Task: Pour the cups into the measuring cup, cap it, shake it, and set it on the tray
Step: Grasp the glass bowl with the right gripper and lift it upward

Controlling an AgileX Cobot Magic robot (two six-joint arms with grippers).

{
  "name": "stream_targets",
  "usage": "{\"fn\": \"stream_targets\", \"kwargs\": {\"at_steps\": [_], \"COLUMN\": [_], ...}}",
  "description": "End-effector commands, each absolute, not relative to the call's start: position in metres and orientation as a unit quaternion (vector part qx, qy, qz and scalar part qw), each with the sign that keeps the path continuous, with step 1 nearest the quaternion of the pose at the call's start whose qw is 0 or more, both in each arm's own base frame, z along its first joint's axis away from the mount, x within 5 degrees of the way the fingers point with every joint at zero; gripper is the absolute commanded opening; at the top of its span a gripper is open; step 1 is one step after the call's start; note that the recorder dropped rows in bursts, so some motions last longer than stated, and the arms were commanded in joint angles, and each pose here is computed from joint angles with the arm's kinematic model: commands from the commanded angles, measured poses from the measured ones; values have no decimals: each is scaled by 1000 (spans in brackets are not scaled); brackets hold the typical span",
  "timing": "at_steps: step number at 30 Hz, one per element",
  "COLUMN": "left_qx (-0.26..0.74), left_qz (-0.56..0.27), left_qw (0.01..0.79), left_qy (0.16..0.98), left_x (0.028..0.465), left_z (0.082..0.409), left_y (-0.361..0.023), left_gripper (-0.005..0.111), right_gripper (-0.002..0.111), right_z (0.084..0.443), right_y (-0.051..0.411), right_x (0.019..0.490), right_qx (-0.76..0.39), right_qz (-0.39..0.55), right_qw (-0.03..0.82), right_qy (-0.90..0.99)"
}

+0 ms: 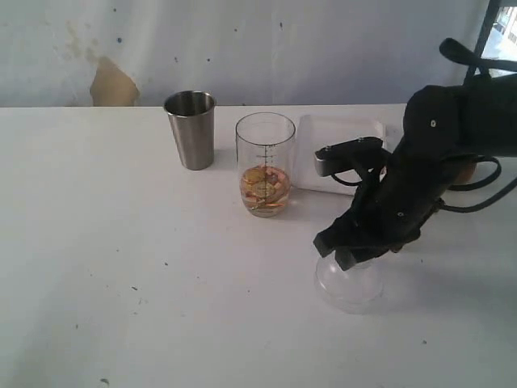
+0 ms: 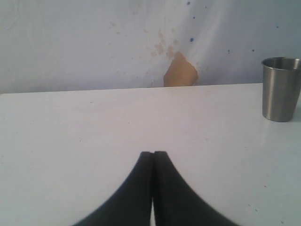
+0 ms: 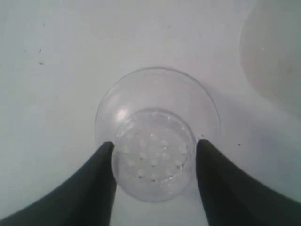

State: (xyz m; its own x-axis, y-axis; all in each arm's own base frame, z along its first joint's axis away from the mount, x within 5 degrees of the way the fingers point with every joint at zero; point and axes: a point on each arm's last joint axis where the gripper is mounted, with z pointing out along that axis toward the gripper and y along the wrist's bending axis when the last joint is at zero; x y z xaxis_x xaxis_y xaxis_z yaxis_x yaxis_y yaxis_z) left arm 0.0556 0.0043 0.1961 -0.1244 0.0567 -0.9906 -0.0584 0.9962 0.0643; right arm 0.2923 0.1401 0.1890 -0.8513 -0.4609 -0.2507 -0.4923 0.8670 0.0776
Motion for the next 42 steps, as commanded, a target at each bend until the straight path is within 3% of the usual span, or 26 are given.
{"fn": "stream_targets", "kwargs": {"at_steps": [1, 11, 18, 22, 30, 37, 42], "left_qx": [0, 0, 0, 0, 0, 0, 0], "left_qz": [43, 43, 43, 43, 43, 43, 43], "left_qw": [664, 664, 664, 664, 664, 664, 664], "left_qy": [746, 746, 746, 746, 746, 746, 746], "left_x": [56, 56, 56, 56, 56, 56, 56], "left_z": [195, 195, 195, 195, 195, 195, 195], "left_y": [4, 4, 4, 4, 4, 4, 4], "left_gripper": [0, 0, 0, 0, 0, 0, 0], "right_gripper": [0, 0, 0, 0, 0, 0, 0], "right_z": [205, 284, 357, 378, 364, 358, 387], "right_y": [146, 165, 172, 182, 215, 221, 218], "right_x": [294, 299, 318, 338, 396, 399, 373], "right_qx": [-248, -258, -230, -219, -210, -217, -225], "right_qz": [82, 75, 89, 99, 118, 129, 124], "right_qw": [90, 135, 233, 272, 271, 265, 289], "right_qy": [961, 954, 941, 932, 932, 931, 922]}}
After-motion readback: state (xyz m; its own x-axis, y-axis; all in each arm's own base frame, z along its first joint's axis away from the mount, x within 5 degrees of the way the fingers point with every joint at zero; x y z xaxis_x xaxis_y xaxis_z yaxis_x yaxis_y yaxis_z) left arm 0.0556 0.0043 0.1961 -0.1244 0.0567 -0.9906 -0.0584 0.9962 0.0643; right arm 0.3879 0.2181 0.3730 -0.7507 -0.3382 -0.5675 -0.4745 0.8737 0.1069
